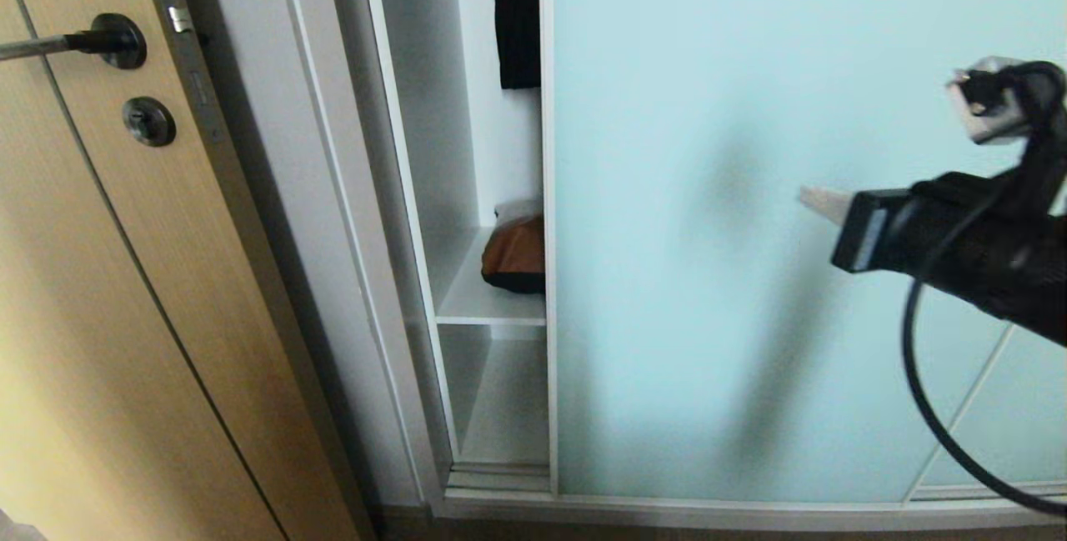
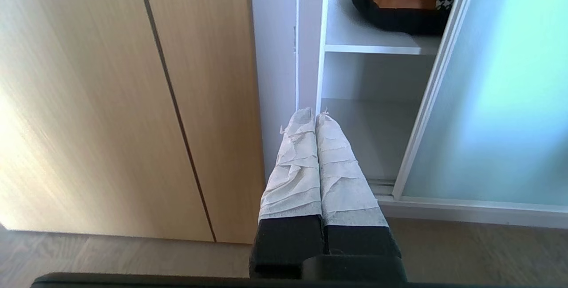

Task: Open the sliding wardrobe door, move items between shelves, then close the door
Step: Close the door

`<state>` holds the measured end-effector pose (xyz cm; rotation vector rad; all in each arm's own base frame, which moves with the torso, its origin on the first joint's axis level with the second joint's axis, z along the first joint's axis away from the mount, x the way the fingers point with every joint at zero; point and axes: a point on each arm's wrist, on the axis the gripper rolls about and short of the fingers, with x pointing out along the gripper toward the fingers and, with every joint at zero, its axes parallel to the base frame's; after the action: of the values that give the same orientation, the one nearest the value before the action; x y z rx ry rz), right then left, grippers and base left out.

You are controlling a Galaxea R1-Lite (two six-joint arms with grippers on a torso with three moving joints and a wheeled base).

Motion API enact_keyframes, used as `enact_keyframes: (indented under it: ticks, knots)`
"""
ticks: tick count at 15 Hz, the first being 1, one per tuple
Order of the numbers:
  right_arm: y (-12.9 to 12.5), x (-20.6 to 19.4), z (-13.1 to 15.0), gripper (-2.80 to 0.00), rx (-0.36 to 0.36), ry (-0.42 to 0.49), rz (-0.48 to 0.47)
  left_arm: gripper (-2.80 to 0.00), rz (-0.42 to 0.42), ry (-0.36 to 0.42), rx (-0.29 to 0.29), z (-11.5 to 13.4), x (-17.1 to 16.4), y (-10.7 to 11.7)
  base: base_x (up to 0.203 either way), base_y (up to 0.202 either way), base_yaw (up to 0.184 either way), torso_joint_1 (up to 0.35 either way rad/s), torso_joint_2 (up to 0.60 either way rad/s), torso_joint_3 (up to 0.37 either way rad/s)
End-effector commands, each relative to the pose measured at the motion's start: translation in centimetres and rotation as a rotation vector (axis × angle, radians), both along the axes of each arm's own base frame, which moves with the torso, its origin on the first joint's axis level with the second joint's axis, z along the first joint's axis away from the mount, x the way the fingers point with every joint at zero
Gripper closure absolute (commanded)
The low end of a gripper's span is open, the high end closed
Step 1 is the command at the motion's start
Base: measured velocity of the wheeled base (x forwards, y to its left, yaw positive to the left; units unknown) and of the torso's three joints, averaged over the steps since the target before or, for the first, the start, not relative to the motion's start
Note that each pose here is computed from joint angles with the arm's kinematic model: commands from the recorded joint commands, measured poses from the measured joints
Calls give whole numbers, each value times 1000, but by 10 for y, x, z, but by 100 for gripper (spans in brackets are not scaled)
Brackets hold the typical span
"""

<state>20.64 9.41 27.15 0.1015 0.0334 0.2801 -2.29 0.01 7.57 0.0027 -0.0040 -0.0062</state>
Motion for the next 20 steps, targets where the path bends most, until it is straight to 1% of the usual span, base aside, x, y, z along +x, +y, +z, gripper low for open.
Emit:
enact_keyframes:
  ticks: [1,3,5,6,8,10,13,14,15,16,17,18,19,20]
  knots:
    - [-41,-62,1,0,20,-47,-64,0,0,2,0,0,0,0,0,0,0,0,0,0]
    - [-62,-95,-16,0,-18,-2,-94,0,0,2,-1,0,0,0,0,0,0,0,0,0]
    - [-79,-137,-33,0,-74,-17,-104,0,2,2,-1,0,0,0,0,0,0,0,0,0]
    - [-84,-156,-44,0,-92,-19,-108,0,0,2,-1,0,0,0,0,0,0,0,0,0]
    - [-92,-193,-71,0,-102,-36,-130,0,0,2,0,0,0,0,0,0,0,0,0,0]
    - [-95,-219,-107,0,-114,-43,-184,0,0,2,-1,0,0,0,0,0,0,0,0,0]
    - [-95,-239,-155,0,-123,-62,-236,0,0,2,0,0,0,0,0,0,0,0,0,0]
    - [-94,-241,-170,0,-129,-45,-241,0,0,2,-1,0,0,0,0,0,0,0,0,0]
    - [-94,-238,-184,0,-134,-5,-244,0,0,2,-1,0,0,0,0,0,0,0,0,0]
    - [-94,-234,-193,0,-137,8,-246,0,0,2,-1,0,0,0,0,0,0,0,0,0]
    - [-94,-230,-196,0,-137,-23,-251,0,0,2,0,0,0,0,0,0,0,0,0,0]
    - [-94,-229,-196,0,-145,-48,-255,0,0,2,-1,0,0,0,0,0,0,0,0,0]
    - [-94,-229,-196,0,-163,-49,-252,0,0,2,-1,0,0,0,0,0,0,0,0,0]
    - [-94,-229,-196,0,-161,-49,-255,0,0,2,-1,0,0,0,0,0,0,0,0,0]
